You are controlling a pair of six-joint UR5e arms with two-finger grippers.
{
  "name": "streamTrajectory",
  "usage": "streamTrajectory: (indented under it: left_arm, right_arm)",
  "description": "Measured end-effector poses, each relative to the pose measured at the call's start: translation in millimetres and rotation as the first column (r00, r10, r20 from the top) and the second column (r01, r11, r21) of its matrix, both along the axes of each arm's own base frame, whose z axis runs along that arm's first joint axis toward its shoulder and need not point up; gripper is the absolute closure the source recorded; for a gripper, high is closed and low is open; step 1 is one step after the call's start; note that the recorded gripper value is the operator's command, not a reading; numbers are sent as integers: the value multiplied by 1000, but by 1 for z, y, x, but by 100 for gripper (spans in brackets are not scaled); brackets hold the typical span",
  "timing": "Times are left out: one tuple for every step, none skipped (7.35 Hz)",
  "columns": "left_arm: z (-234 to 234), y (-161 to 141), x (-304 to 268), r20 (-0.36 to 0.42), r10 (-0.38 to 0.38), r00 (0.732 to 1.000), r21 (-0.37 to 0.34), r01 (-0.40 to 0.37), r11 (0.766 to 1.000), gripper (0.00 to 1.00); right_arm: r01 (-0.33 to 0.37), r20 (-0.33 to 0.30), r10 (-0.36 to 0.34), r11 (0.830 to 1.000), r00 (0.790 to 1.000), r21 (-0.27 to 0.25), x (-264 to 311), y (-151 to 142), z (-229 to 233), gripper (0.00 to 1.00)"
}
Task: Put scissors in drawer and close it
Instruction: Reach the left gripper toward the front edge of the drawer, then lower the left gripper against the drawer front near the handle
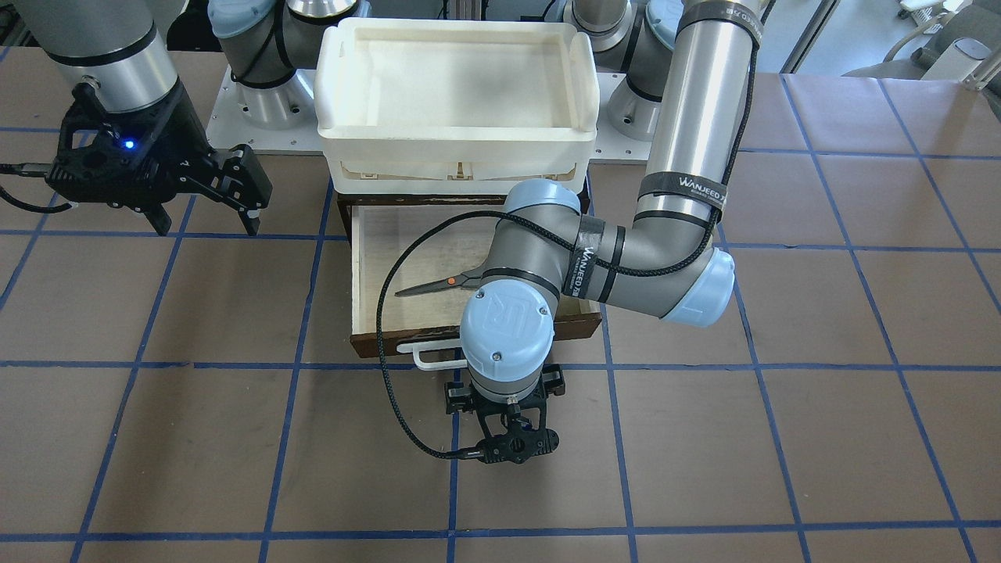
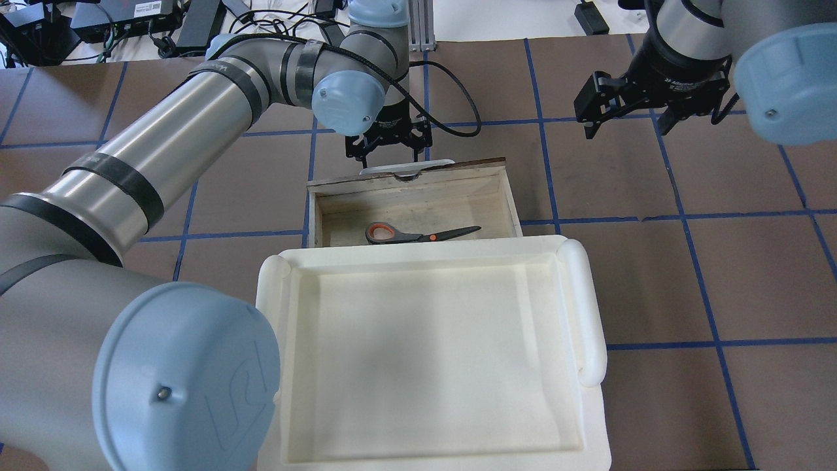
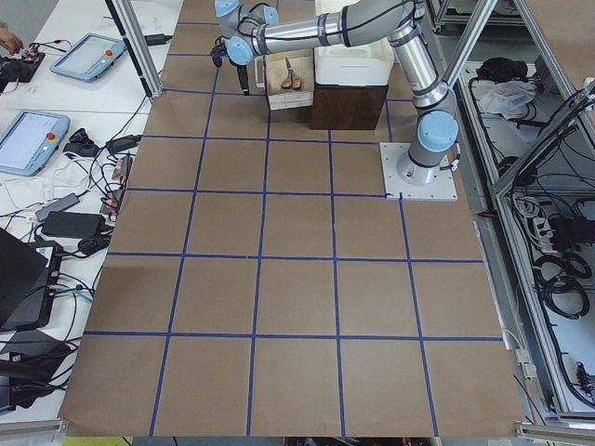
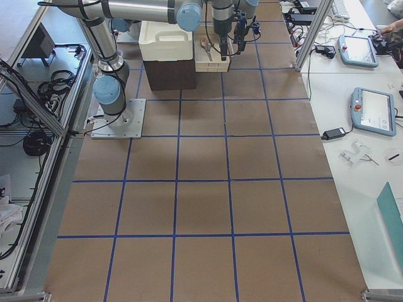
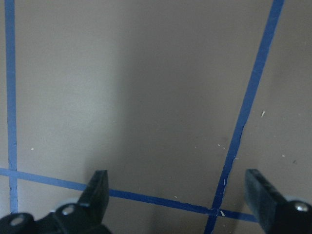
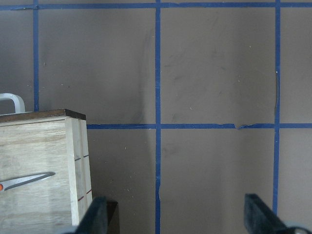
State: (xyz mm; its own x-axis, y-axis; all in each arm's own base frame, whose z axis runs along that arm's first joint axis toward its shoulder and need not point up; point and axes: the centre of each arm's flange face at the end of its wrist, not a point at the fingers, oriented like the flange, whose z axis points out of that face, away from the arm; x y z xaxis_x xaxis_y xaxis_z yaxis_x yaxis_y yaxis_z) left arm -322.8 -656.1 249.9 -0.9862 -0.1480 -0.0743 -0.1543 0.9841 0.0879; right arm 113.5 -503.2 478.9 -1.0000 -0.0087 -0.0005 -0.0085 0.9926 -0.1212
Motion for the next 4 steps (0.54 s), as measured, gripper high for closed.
streamTrajectory:
  left_arm:
    - [-3, -1, -1, -1, -5, 1000, 8, 5, 1000, 0]
    - [-10, -1, -3, -10, -4, 1000, 24, 4, 1000, 0]
    - [-21, 0, -6, -25, -2, 1000, 48, 3, 999, 0]
    - [-29, 0, -8, -32, -2, 999, 65, 4, 998, 0]
  right_arm:
    - [0, 1, 0, 1000, 1000, -3, 0, 1, 1, 0]
    - [0, 2, 0, 1000, 1000, -5, 0, 1, 2, 0]
    - [1, -1, -1, 1000, 1000, -4, 0, 2, 2, 0]
    - [0, -3, 0, 1000, 1000, -1, 0, 4, 4, 0]
